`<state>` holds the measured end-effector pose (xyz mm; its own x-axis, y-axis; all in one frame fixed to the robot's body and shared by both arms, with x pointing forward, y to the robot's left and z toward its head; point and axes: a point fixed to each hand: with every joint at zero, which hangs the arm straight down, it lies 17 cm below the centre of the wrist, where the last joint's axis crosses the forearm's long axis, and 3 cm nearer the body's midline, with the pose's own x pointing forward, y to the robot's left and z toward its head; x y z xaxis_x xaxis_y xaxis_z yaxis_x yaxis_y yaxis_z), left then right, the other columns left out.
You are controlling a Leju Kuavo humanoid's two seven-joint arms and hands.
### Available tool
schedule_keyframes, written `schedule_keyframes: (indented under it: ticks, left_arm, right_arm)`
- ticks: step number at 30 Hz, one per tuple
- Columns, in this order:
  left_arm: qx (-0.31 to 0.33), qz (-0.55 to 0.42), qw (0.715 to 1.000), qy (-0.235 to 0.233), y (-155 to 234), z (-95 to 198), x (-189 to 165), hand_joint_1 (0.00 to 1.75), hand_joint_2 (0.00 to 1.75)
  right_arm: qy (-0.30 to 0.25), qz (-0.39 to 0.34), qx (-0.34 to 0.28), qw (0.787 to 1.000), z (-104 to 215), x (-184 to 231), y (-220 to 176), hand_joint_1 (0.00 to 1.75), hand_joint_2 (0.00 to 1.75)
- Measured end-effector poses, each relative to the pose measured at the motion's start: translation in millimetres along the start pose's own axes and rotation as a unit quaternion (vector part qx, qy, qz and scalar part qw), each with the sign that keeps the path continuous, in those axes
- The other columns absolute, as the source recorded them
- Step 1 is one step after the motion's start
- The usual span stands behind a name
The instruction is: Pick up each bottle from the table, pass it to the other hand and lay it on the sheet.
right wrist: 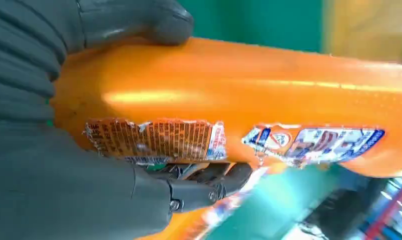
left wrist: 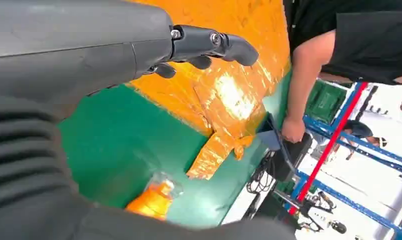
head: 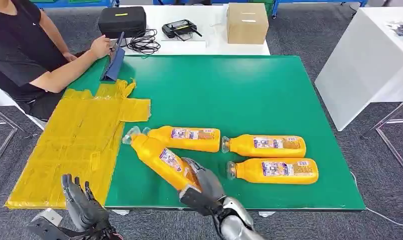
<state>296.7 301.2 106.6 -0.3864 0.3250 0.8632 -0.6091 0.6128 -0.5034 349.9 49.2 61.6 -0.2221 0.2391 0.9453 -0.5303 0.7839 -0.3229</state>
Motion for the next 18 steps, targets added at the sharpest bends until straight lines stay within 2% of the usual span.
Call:
schedule_keyframes:
  ticks: [3,7,12,18]
  left_arm:
    - [-0.03,0.025,0.999,0.002,-9.5,2.5,0.1,0.0,1.75]
    - [-0.131,0.097,0.986,0.015,-44.1,19.3,-1.7,0.0,1.75]
    - [-0.177,0.117,0.977,0.027,-56.9,32.0,-7.9,0.0,1.75]
    - [-0.284,0.144,0.947,0.025,-91.9,58.6,0.9,0.0,1.75]
  right_arm:
    - [-0.029,-0.029,-0.025,0.999,5.3,27.2,1.3,1.75,1.75]
    - [-0.058,-0.047,-0.023,0.997,7.9,49.3,2.7,1.75,1.75]
    - [-0.072,-0.053,-0.02,0.996,9.7,60.4,3.6,1.75,1.75]
    - [-0.085,-0.044,0.005,0.995,9.8,68.7,14.5,1.75,1.75]
